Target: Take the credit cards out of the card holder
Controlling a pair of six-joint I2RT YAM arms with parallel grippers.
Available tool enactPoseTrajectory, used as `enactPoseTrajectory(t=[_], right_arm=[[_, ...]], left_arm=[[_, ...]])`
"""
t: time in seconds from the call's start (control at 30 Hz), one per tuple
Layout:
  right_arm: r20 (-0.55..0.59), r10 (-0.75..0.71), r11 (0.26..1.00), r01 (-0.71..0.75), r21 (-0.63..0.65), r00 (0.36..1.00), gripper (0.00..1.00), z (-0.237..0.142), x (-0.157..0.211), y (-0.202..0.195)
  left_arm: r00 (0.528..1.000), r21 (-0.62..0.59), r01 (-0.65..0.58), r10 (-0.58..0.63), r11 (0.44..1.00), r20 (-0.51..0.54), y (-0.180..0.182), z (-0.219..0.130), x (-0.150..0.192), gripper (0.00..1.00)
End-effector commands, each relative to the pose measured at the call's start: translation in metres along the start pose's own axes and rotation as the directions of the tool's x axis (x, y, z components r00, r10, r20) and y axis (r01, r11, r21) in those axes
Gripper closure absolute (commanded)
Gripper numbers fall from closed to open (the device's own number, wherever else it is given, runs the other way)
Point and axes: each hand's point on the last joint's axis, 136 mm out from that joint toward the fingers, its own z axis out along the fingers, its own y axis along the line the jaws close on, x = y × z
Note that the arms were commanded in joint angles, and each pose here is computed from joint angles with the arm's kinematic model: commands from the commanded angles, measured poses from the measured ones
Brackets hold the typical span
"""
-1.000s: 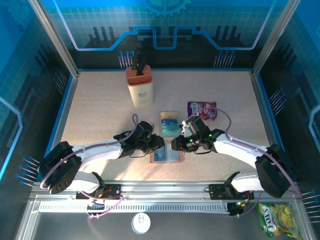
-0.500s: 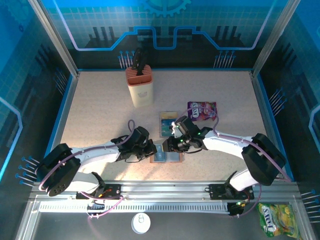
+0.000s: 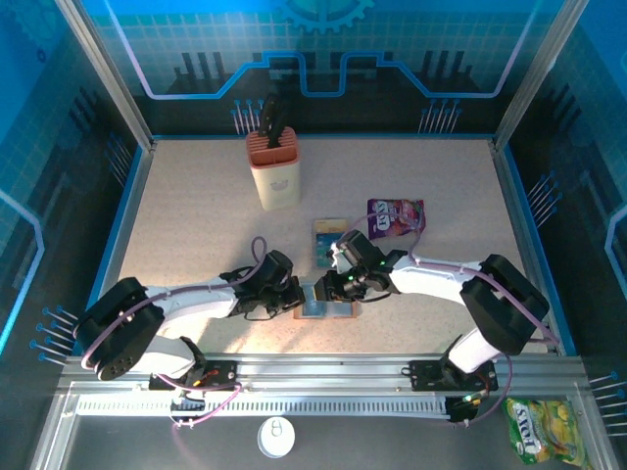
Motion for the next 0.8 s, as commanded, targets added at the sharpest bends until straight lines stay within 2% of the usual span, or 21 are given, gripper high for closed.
enactPoseTrajectory(t=[0.0,0.17,0.3,0.77], right_arm=[[-0.007,-0.011,0.999,0.011,-0.030,1.000,0.65,0.006,-0.003,0.013],[-0.017,-0.013,1.000,0.013,-0.023,1.000,0.65,0.011,-0.002,0.011],[-0.018,-0.010,0.999,0.011,0.032,1.000,0.65,0.014,-0.002,0.001],[-0.042,0.008,0.998,-0.006,0.059,0.999,0.65,0.024,0.001,-0.011]], left_arm=[[1.000,-0.056,-0.012,0.012,0.998,-0.003,0.017,0.004,0.002,1.00],[1.000,-0.068,-0.010,0.010,0.998,-0.005,0.022,0.004,0.003,1.00],[1.000,-0.073,-0.008,0.007,0.997,-0.006,0.024,0.005,0.004,1.00],[1.000,-0.069,-0.001,0.001,0.998,-0.003,0.025,0.003,0.005,1.00]])
